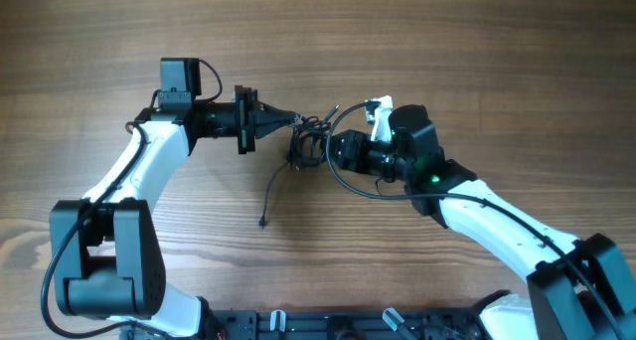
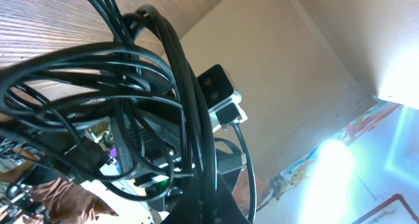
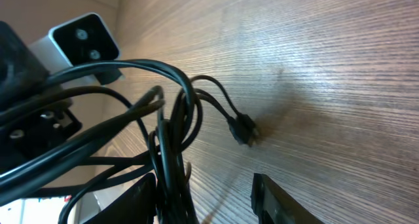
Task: Untangle cables
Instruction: 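Pull the grippers apart to stretch the cables left and right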
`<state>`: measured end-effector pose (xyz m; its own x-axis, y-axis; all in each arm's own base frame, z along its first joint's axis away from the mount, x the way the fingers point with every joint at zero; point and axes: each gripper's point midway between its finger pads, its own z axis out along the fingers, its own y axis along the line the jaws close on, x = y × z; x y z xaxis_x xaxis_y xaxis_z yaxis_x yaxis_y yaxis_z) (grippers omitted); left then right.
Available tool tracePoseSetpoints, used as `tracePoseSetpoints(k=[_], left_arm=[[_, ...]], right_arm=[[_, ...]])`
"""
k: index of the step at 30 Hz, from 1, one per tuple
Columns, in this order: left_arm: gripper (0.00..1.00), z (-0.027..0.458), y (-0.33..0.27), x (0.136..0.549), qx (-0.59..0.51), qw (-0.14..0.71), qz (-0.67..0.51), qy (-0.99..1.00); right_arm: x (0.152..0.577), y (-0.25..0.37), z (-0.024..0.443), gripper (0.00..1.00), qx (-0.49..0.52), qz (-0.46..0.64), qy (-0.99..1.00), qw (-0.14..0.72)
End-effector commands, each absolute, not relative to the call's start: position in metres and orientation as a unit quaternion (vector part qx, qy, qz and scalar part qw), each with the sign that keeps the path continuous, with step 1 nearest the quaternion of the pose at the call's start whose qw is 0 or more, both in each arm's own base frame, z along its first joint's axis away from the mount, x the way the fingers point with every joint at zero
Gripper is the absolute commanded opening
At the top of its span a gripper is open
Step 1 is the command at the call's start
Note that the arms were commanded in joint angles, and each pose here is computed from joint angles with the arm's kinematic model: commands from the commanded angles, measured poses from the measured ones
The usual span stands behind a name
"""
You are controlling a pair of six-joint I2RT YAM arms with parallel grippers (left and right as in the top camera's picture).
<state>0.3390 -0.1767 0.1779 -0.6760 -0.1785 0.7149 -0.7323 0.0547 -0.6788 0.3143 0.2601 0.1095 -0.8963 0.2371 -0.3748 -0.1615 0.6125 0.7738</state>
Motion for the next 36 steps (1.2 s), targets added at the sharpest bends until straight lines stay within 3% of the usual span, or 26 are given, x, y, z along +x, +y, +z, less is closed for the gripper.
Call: tracePoseSetpoints(k=[1, 3, 7, 10, 11, 13, 17, 22, 25, 29, 36], left_arm=[[0.04, 0.181, -0.177, 0.336, 0.323, 0.245, 0.611, -0.680], [0.04, 0.181, -0.177, 0.336, 0.319, 0.241, 0.612, -0.682], [0.04, 0.184, -0.177, 0.339, 0.292, 0.214, 0.624, -0.693], [0.04, 0.187, -0.177, 0.344, 0.268, 0.189, 0.634, -0.700], [0.04, 0.187, -0.177, 0.344, 0.268, 0.189, 0.634, -0.700], [0.04, 0.187, -0.177, 0.344, 0.269, 0.189, 0.634, -0.700], [0.04, 0.185, -0.177, 0.345, 0.272, 0.187, 0.631, -0.702], [0.04, 0.184, -0.177, 0.343, 0.282, 0.197, 0.627, -0.699], [0.04, 0.184, -0.177, 0.343, 0.282, 0.197, 0.627, -0.699], [0.04, 0.180, -0.177, 0.344, 0.288, 0.190, 0.621, -0.704], [0.04, 0.184, -0.198, 0.322, 0.279, 0.256, 0.613, -0.693]], right_arm=[[0.323, 0.251, 0.079, 0.26, 0.044, 0.392, 0.890, 0.228], [0.325, 0.238, 0.058, 0.05, 0.070, 0.350, 0.907, 0.223], [0.326, 0.210, 0.035, 0.04, 0.135, 0.280, 0.925, 0.219], [0.321, 0.219, 0.038, 0.06, 0.119, 0.302, 0.923, 0.206], [0.318, 0.234, 0.047, 0.15, 0.059, 0.334, 0.917, 0.208], [0.307, 0.268, 0.078, 0.44, -0.072, 0.420, 0.877, 0.221], [0.301, 0.282, 0.096, 0.62, -0.109, 0.466, 0.850, 0.221], [0.294, 0.285, 0.099, 0.72, -0.120, 0.482, 0.843, 0.208], [0.289, 0.287, 0.100, 0.72, -0.117, 0.491, 0.841, 0.192], [0.284, 0.283, 0.091, 0.68, -0.035, 0.494, 0.859, 0.133], [0.310, 0.268, 0.077, 0.54, 0.005, 0.435, 0.880, 0.191]])
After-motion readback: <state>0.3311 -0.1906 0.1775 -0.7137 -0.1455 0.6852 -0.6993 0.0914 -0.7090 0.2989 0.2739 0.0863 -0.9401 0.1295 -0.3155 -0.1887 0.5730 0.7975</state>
